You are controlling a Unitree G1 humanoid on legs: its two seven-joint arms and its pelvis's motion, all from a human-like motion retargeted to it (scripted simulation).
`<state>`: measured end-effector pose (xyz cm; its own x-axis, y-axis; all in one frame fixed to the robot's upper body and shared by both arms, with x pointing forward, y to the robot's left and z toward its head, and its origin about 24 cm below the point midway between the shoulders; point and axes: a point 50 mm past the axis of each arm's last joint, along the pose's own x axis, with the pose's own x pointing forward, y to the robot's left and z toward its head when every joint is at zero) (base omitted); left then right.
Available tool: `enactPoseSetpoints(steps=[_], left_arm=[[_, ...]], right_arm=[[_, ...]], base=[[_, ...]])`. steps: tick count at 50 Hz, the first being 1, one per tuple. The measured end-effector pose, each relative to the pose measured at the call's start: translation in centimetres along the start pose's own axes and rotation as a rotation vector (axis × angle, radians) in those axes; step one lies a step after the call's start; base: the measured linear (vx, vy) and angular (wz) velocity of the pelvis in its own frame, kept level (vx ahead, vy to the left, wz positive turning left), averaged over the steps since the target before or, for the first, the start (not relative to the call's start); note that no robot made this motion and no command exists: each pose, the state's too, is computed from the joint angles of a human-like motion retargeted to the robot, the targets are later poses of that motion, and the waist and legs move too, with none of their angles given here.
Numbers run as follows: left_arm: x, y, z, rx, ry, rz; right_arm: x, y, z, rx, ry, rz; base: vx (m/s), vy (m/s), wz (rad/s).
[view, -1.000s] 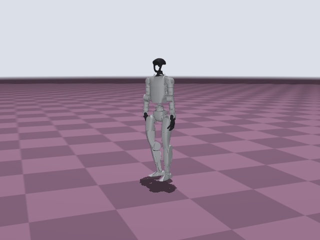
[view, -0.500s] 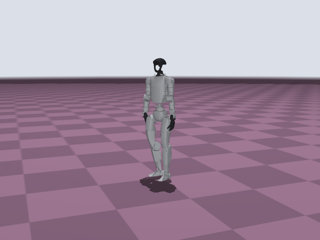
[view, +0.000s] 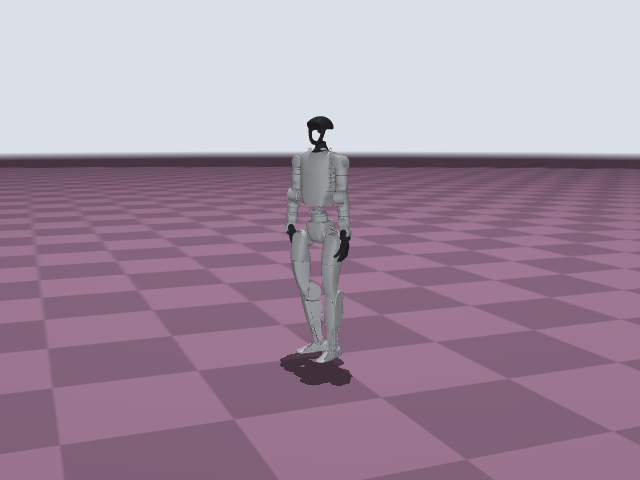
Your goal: In place motions
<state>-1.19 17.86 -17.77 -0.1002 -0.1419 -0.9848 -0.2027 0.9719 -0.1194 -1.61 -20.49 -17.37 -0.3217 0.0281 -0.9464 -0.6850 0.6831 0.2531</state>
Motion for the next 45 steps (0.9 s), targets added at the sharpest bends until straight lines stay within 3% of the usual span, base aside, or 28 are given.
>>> enactPoseSetpoints(steps=[45], left_arm=[[0.1, 0.6, -0.5, -0.06, -0.022, 0.084]], right_arm=[[0.0, -0.1, 0.4, -0.015, -0.014, 0.004]], base=[[0.0, 0.0, 0.0]])
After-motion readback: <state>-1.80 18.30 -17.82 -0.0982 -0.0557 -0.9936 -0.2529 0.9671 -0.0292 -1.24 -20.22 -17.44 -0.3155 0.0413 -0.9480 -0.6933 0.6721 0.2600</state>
